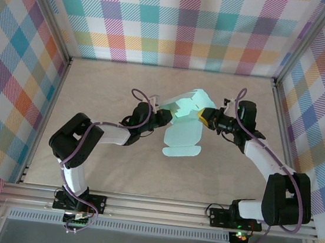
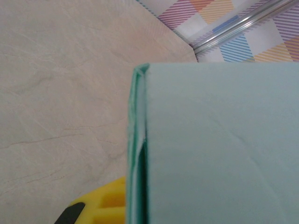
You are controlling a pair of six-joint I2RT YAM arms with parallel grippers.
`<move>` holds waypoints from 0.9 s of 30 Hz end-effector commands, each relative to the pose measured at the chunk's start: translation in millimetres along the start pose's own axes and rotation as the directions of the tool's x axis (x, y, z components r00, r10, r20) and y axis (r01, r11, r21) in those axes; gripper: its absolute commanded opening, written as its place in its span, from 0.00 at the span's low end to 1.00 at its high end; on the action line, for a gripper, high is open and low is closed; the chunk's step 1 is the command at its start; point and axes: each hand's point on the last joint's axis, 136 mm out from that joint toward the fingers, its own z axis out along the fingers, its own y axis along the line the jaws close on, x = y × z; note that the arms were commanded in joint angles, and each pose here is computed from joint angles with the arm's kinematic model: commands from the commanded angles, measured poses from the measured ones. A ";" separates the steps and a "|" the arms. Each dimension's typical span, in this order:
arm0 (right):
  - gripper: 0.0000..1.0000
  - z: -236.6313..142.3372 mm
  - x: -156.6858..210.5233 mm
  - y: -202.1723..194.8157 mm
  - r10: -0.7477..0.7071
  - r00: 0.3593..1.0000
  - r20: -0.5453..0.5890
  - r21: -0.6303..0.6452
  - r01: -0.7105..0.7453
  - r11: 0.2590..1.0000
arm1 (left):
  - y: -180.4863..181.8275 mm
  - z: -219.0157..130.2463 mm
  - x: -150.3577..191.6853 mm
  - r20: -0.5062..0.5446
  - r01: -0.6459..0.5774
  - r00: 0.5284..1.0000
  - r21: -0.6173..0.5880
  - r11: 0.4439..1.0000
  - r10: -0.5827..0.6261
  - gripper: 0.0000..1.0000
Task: Fold the paper box
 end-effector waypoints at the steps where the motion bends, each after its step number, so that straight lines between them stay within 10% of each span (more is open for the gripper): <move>1: 0.42 -9.7 -3.2 20.5 -0.062 0.998 0.023 -0.026 0.063 0.998 | -21.0 0.4 -8.1 0.024 -0.010 1.000 0.042 0.999 0.009 0.00; 11: 0.80 -69.1 -20.6 46.6 -0.343 0.918 0.200 0.264 0.287 0.921 | 0.3 1.6 -14.3 0.056 -0.014 0.998 -0.041 0.999 0.016 0.00; 20: 0.87 -64.4 -32.2 115.0 -0.475 0.867 0.149 0.340 0.406 0.848 | 19.8 -11.6 -28.3 0.092 -0.176 0.976 -0.213 0.961 0.199 0.00; 27: 0.74 -21.4 -28.7 118.9 -0.496 0.868 0.021 0.488 0.424 0.763 | 20.4 -27.3 -43.8 0.141 -0.226 0.950 -0.299 0.927 0.278 0.00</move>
